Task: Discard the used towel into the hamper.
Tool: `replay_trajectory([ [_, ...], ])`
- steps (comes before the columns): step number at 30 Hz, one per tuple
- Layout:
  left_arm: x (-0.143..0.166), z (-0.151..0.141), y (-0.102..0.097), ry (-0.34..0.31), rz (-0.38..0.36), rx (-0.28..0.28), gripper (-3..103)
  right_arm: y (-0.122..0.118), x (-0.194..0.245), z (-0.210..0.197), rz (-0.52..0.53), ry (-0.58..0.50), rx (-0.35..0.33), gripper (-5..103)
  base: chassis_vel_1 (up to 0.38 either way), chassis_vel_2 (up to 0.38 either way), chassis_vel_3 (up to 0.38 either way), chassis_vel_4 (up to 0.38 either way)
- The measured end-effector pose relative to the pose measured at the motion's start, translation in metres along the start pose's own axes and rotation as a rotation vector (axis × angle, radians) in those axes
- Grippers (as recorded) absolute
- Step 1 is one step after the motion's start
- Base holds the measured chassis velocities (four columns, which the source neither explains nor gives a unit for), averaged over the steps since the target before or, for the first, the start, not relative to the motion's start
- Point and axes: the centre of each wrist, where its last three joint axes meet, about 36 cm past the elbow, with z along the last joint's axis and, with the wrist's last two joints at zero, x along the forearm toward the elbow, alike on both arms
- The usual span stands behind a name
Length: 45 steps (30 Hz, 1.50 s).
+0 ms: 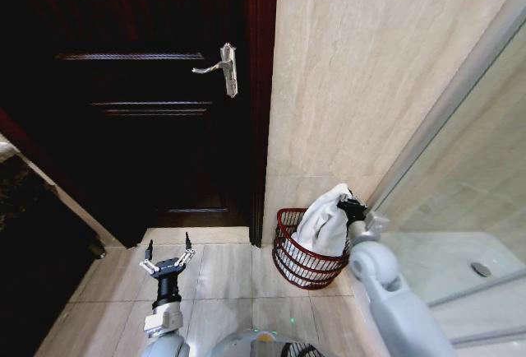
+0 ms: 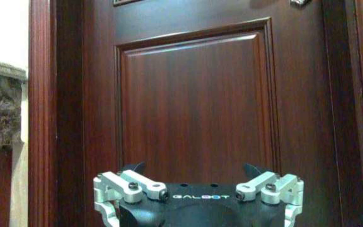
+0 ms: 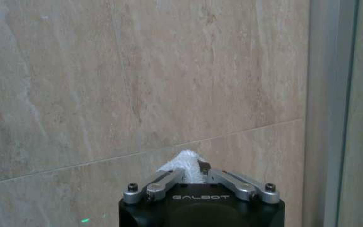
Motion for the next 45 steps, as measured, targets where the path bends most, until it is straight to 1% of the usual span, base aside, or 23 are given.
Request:
replay_trajectory([
  [45, 0.0002, 0.0001, 0.0001, 0.000, 0.000, -0.001, 100, -0.0001, -0.0008, 0.0008, 0.004, -0.006, 0.000, 1, 0.000, 0.000, 0.000, 0.000],
])
